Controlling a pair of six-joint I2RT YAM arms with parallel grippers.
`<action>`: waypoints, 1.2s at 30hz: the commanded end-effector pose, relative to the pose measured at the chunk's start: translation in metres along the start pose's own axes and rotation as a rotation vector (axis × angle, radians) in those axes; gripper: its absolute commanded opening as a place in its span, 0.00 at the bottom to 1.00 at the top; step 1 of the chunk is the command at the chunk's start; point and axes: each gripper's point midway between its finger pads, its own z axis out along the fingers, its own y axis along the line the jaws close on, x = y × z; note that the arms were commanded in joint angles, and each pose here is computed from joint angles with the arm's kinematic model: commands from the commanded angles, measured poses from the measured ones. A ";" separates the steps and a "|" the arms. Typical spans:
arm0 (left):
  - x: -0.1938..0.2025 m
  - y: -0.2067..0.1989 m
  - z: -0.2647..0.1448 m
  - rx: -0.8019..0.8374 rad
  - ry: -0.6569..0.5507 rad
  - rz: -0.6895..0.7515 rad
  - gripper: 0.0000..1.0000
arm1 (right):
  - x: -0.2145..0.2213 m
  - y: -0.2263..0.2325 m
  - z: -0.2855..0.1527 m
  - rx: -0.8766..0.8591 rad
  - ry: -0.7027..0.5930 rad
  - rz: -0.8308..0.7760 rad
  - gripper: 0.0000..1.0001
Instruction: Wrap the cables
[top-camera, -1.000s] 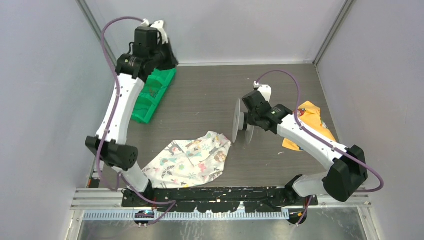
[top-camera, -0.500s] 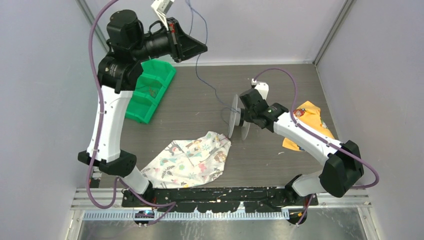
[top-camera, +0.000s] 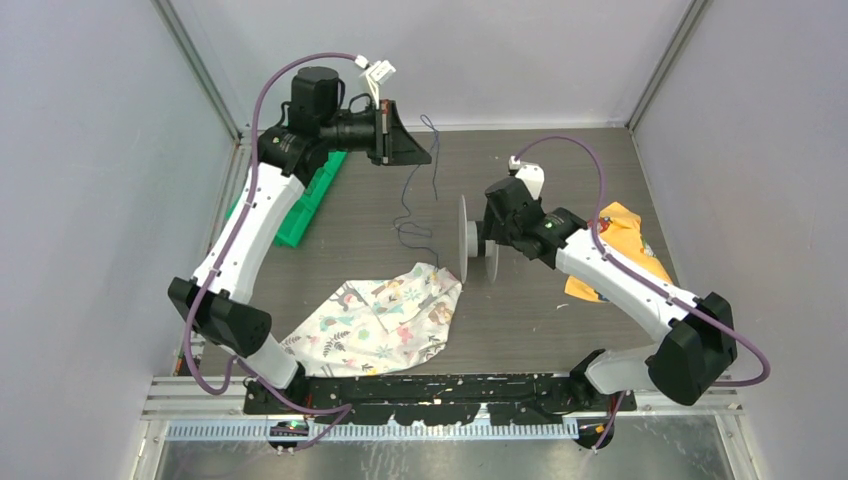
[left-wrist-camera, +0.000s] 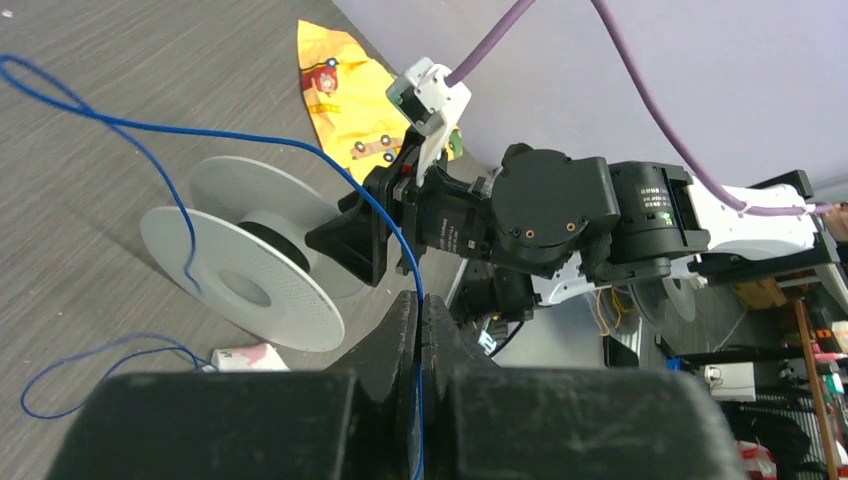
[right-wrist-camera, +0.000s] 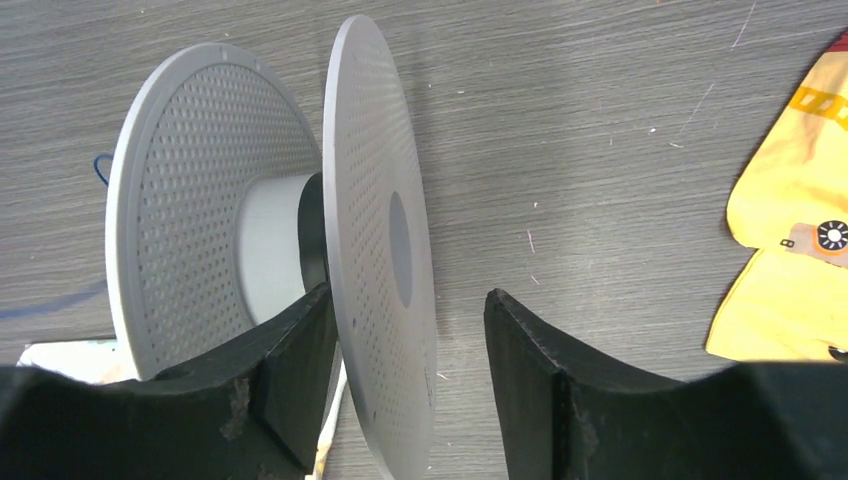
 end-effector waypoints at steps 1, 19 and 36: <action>0.004 -0.019 -0.003 0.091 0.021 0.047 0.00 | -0.028 0.004 -0.024 -0.038 -0.070 0.054 0.62; 0.015 -0.042 0.008 0.223 0.095 0.038 0.01 | -0.098 0.032 -0.103 -0.290 -0.238 -0.043 0.86; 0.050 -0.081 0.047 0.304 0.136 -0.009 0.01 | -0.056 0.017 -0.080 -0.252 -0.127 0.078 0.80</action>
